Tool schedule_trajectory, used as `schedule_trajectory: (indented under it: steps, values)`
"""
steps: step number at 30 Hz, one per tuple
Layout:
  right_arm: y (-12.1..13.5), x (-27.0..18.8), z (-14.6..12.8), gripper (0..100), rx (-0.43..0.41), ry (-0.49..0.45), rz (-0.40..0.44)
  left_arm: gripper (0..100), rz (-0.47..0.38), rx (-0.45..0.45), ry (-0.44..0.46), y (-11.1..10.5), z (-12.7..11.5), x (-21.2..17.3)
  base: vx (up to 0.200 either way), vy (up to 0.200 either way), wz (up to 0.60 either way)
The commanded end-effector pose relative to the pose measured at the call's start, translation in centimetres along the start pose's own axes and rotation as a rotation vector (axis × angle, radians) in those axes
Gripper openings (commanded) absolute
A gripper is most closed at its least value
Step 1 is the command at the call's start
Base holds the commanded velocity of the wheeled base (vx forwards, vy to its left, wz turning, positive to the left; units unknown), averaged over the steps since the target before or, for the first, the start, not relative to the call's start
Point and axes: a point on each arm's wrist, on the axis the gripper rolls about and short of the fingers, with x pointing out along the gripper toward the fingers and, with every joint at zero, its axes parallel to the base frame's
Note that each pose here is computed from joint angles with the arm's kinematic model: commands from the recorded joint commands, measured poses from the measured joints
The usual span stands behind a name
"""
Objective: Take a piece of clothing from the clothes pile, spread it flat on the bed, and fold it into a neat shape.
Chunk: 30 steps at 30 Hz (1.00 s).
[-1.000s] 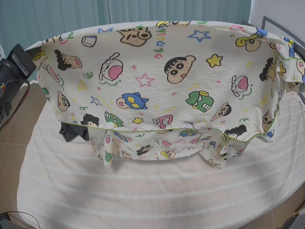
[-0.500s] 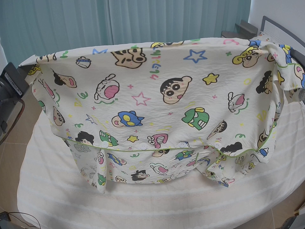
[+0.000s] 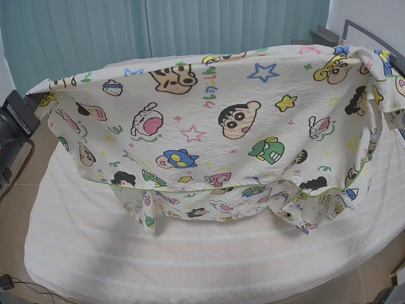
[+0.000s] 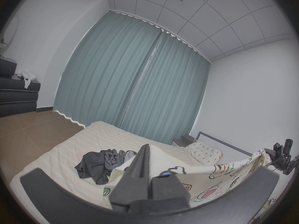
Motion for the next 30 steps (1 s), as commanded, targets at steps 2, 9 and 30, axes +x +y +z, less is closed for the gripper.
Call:
schedule_trajectory:
  steps: [2, 9, 30]
  values:
    - [0.19, -0.2, 0.1, 0, -0.001, 0.0, 0.014, 0, -0.021, 0.001, 0.01, -0.1, -0.14, 0.03, 0.0, -0.2, 0.0]
    - [0.17, -0.29, 0.02, 0, 0.0, 0.002, 0.013, 0, -0.045, 0.002, 0.017, -0.14, -0.2, 0.02, 0.0, -0.2, 0.0]
    - [0.09, 0.0, 0.1, 0, -0.002, 0.004, 0.012, 0, -0.044, 0.01, 0.018, -0.14, -0.21, 0.02, 0.0, -0.2, 0.0]
